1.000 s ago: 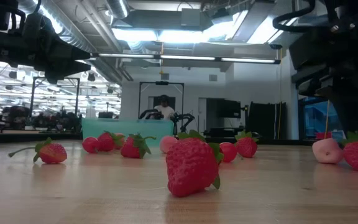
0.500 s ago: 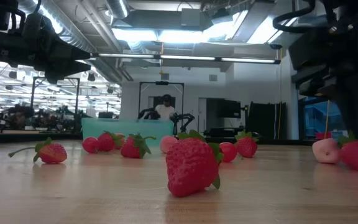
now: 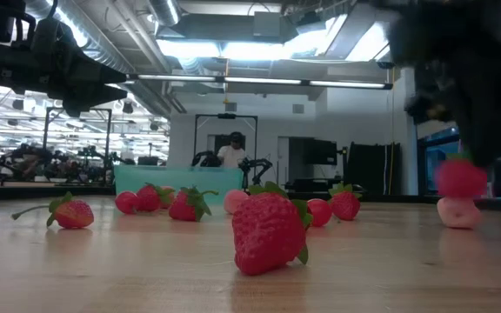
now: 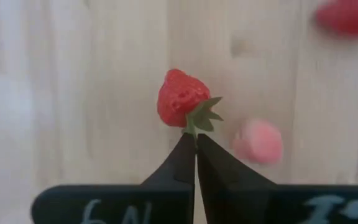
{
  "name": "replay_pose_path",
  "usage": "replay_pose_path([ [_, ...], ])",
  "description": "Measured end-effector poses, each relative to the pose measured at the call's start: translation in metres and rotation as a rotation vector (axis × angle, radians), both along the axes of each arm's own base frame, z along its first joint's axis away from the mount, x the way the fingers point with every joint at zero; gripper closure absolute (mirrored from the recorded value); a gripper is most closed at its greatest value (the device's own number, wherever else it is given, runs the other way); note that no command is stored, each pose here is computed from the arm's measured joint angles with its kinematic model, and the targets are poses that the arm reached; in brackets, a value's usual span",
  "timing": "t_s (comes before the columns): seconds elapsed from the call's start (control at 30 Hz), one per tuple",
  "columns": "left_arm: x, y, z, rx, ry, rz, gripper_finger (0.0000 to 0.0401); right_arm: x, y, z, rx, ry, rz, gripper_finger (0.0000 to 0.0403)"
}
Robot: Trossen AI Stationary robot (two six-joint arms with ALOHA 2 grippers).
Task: Pick and placing Produce into tupperware
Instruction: Put the red strawberry into the blue bin
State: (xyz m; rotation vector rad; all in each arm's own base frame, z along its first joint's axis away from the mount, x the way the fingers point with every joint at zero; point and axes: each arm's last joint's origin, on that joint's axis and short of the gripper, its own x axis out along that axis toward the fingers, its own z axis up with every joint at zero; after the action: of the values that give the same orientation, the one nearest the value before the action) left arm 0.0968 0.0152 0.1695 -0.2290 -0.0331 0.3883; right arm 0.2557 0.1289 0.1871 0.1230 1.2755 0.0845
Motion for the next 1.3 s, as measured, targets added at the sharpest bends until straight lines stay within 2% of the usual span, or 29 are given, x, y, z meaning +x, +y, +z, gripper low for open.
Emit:
replay_pose_path([
  [0.1, 0.0, 0.0, 0.0, 0.0, 0.0, 0.0, 0.0175, 0.013, 0.003, 0.021, 0.008, -0.083, -0.01, 0.0397],
  [0.2, 0.0, 0.0, 0.0, 0.004, 0.001, 0.0, 0.0175, 0.026, 0.005, 0.045, -0.058, -0.205, -0.027, 0.0397],
  [0.43, 0.0, 0.0, 0.0, 0.004, 0.001, 0.0, 0.0175, 0.048, -0.008, 0.096, -0.43, -0.475, -0.091, 0.0397],
  [0.53, 0.0, 0.0, 0.0, 0.015, 0.006, 0.0, 0.0175, 0.06, -0.031, 0.113, -0.557, -0.513, -0.125, 0.0397],
  [0.63, 0.0, 0.0, 0.0, 0.029, 0.011, 0.0, 0.0175, 0.076, -0.07, 0.134, -0.629, -0.539, -0.16, 0.0397],
  [0.7, 0.0, 0.0, 0.0, 0.027, 0.011, 0.0, 0.0175, 0.085, -0.099, 0.146, -0.613, -0.578, -0.161, 0.0397],
  [0.8, 0.0, 0.0, 0.0, 0.025, 0.01, 0.0, 0.0175, 0.094, -0.144, 0.163, -0.515, -0.675, -0.16, 0.0397],
  [0.97, 0.0, 0.0, 0.0, 0.025, 0.01, 0.0, 0.0175, 0.098, -0.205, 0.171, -0.455, -0.81, -0.236, 0.0397],
  [1.17, 0.0, 0.0, 0.0, 0.025, 0.01, -0.001, 0.0175, 0.114, -0.25, 0.15, -0.421, -0.845, -0.263, 0.0397],
  [1.3, 0.0, 0.0, 0.0, 0.031, 0.012, 0.0, 0.0175, 0.137, -0.272, 0.128, -0.383, -0.769, -0.285, 0.0397],
])
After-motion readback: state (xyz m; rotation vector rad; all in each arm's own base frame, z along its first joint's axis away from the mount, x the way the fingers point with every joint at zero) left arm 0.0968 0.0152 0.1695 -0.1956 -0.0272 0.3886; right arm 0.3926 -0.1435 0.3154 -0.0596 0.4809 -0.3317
